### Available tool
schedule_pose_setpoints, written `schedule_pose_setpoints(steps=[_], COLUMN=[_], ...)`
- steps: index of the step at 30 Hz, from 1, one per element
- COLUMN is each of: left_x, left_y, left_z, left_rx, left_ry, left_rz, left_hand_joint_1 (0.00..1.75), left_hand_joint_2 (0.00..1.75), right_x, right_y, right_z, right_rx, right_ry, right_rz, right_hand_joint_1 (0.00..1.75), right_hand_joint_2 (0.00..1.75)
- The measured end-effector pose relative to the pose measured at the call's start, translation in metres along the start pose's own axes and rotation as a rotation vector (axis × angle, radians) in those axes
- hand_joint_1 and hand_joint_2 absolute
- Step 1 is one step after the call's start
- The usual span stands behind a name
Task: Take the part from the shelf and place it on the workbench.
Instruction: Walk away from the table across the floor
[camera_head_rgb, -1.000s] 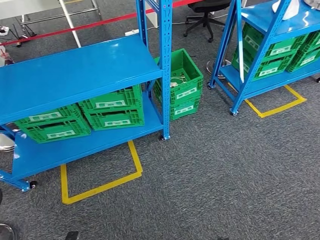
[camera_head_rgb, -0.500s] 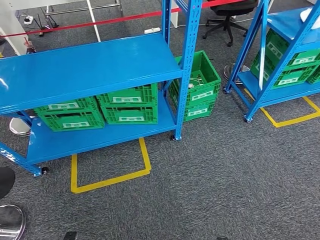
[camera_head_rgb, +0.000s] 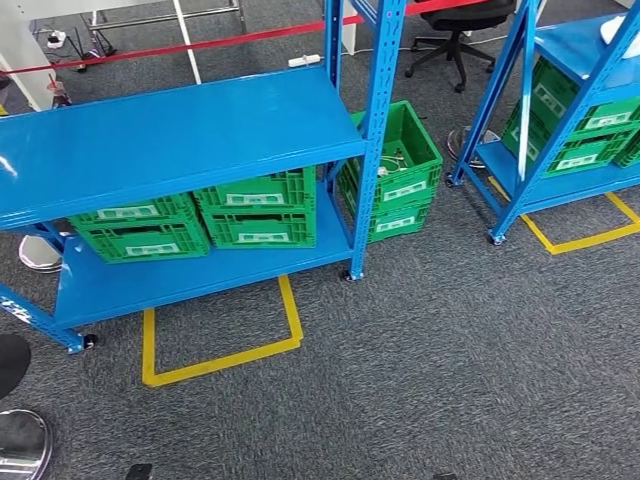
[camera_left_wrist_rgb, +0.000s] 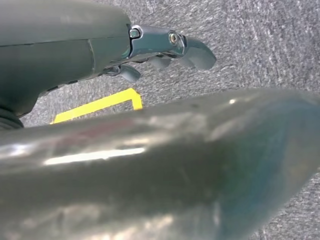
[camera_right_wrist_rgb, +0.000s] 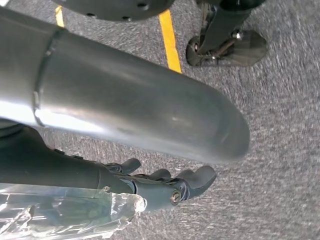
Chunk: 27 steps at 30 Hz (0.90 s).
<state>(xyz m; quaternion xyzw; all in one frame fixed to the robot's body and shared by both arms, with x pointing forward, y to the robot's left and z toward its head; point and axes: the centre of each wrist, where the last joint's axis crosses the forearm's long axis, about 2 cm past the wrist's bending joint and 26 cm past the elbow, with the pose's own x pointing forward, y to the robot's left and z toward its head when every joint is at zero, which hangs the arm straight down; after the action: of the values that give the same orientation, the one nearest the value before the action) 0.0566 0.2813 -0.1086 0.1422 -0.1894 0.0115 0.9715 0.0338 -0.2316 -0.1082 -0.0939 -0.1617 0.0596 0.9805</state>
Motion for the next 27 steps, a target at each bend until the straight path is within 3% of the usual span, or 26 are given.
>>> schedule_pose_setpoints(steps=[27], left_x=[0.0007], left_y=[0.0015], left_z=[-0.0007], left_rx=[0.001], left_ry=[-0.002], left_rz=[-0.002], left_hand_joint_1=[0.00], left_hand_joint_2=[0.00], right_x=[-0.0010], right_y=[0.0022], right_z=[0.0008], right_rx=[0.018], right_ry=[0.003], right_rz=[0.008], right_hand_joint_1=[0.00], right_hand_joint_2=[0.00])
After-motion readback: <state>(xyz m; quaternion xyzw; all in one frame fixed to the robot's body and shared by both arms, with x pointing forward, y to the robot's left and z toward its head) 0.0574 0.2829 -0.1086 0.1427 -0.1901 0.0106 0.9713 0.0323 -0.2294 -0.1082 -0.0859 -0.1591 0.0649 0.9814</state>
